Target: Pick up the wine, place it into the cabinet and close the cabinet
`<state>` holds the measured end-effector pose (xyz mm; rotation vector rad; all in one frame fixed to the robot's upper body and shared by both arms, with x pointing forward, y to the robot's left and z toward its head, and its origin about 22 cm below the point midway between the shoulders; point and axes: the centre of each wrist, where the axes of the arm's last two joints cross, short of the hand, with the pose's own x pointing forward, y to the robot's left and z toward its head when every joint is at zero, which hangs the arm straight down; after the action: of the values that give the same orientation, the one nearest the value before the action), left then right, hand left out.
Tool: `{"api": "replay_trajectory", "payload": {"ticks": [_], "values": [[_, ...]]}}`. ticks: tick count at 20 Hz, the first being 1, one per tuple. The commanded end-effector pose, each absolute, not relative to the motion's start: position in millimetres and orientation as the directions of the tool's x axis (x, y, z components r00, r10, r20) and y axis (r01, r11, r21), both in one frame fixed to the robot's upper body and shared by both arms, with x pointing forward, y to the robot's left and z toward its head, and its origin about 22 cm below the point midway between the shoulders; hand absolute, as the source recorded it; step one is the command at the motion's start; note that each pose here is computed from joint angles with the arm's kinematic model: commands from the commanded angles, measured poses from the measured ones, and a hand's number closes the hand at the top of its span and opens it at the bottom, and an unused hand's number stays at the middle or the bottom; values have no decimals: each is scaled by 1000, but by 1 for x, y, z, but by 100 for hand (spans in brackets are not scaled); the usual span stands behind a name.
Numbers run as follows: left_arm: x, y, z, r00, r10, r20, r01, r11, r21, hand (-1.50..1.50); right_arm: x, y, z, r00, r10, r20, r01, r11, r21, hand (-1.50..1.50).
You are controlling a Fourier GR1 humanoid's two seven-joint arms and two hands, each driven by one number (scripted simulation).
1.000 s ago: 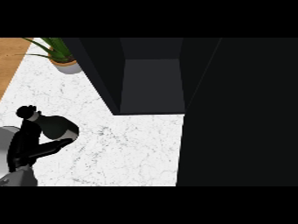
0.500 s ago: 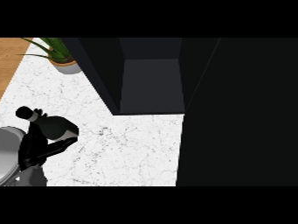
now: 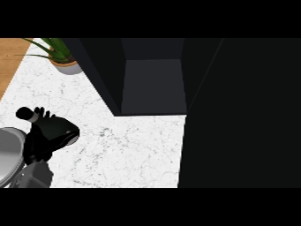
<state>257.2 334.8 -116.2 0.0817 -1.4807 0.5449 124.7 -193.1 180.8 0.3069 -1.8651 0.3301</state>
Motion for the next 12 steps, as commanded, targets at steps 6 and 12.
{"api": "replay_trajectory", "payload": {"ticks": [6, 12], "values": [[261, 325, -121, -42, 316, 948, -362, 880, -309, -150, 85, -211, 211, -371, -96, 923, -389, 919, -61, -150], [285, 318, -110, -32, 362, 931, -330, 876, -352, 150, 83, -204, 209, -370, -118, 922, -405, 913, -46, -150]]}}
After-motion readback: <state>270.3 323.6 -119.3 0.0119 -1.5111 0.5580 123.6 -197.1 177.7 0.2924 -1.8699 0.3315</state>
